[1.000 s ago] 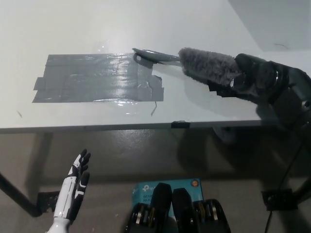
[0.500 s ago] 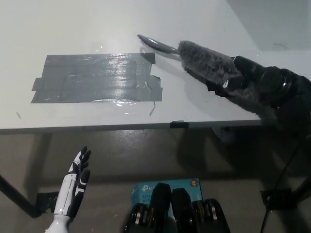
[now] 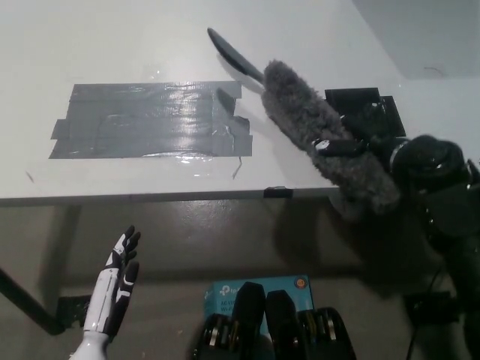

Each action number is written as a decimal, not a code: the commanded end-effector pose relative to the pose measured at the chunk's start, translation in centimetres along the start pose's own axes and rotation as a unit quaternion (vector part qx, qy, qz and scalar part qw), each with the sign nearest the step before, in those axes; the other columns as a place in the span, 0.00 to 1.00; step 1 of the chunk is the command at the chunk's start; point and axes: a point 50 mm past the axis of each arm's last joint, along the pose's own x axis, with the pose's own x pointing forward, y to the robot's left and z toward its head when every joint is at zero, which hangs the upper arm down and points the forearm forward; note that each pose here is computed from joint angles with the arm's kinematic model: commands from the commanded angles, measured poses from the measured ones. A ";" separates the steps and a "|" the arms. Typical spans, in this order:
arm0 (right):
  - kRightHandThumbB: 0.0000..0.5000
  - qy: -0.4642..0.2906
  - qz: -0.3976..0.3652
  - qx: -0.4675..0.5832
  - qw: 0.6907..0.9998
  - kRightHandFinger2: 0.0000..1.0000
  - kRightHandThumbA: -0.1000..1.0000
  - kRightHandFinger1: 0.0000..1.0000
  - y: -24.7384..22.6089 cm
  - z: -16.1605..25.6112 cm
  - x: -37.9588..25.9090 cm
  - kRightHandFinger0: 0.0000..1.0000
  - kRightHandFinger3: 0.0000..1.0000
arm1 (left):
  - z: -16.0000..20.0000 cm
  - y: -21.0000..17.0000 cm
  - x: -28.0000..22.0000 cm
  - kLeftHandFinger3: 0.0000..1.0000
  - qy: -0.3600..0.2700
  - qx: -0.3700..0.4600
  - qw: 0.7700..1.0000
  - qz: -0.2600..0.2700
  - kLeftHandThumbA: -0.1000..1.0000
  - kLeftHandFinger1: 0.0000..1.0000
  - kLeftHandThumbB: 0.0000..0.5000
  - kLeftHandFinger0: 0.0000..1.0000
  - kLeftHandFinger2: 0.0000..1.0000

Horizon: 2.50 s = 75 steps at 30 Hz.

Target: A grey duster is kept infront of the robot in the middle of the table and the robot extends its right arm to grab the duster, picks it up and hands it to a person

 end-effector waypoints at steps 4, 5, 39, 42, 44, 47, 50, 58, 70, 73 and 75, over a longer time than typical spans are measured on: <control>0.34 -0.189 0.097 0.293 0.932 0.85 0.00 0.37 3.6 3.7 -3.0 0.00 1.00 | 0.9 0.8 0.8 1.00 -0.024 0.009 1.000 0.005 1.00 1.00 0.51 1.00 1.00; 0.35 -0.192 0.099 0.300 0.929 0.85 0.00 0.37 3.8 3.6 -3.1 0.00 1.00 | 0.9 0.8 0.8 1.00 -0.024 0.009 1.000 0.005 1.00 1.00 0.51 1.00 1.00; 0.26 -0.248 0.141 0.557 0.780 0.82 0.00 0.40 12.0 0.5 -11.1 0.00 1.00 | 1.0 1.3 1.3 1.00 -0.033 0.021 0.999 0.001 0.96 1.00 0.45 1.00 1.00; 0.24 -0.248 0.143 0.557 0.779 0.83 0.00 0.41 12.0 0.7 -11.3 0.00 1.00 | 1.1 1.3 1.3 1.00 -0.034 0.022 0.999 0.001 0.96 1.00 0.44 1.00 1.00; 0.27 -0.246 0.145 0.560 0.778 0.85 0.00 0.42 12.1 0.9 -11.4 0.00 1.00 | 1.1 1.3 1.4 1.00 -0.037 0.019 0.999 0.003 0.94 1.00 0.41 1.00 1.00; 0.25 -0.245 0.147 0.561 0.777 0.86 0.00 0.42 12.2 1.2 -11.6 0.00 1.00 | 1.2 1.3 1.6 1.00 -0.039 0.022 0.999 0.003 0.93 1.00 0.41 1.00 1.00; 0.25 -0.243 0.149 0.561 0.777 0.86 0.00 0.43 12.2 1.2 -11.7 0.00 1.00 | 1.2 1.4 1.6 1.00 -0.035 0.025 0.999 0.001 0.94 1.00 0.41 1.00 1.00; 0.21 -0.224 0.145 0.568 0.779 0.86 0.00 0.43 12.4 1.2 -11.5 0.00 1.00 | 1.1 1.4 1.7 1.00 -0.041 0.023 0.999 0.003 0.92 1.00 0.38 1.00 1.00; 0.20 -0.169 0.134 0.573 0.791 0.83 0.00 0.43 12.5 -0.4 -9.3 0.00 1.00 | 1.3 1.4 1.8 1.00 -0.041 0.011 0.999 0.008 0.81 1.00 0.35 1.00 1.00; 0.21 -0.158 0.132 0.575 0.792 0.84 0.00 0.43 12.7 -0.5 -9.1 0.00 1.00 | 1.4 1.4 2.0 1.00 -0.042 0.014 0.999 0.009 0.79 1.00 0.33 1.00 1.00; 0.23 -0.153 0.132 0.576 0.792 0.84 0.00 0.43 12.7 -0.6 -9.0 0.00 1.00 | 1.4 1.4 2.1 1.00 -0.043 0.012 0.999 0.009 0.78 1.00 0.34 1.00 1.00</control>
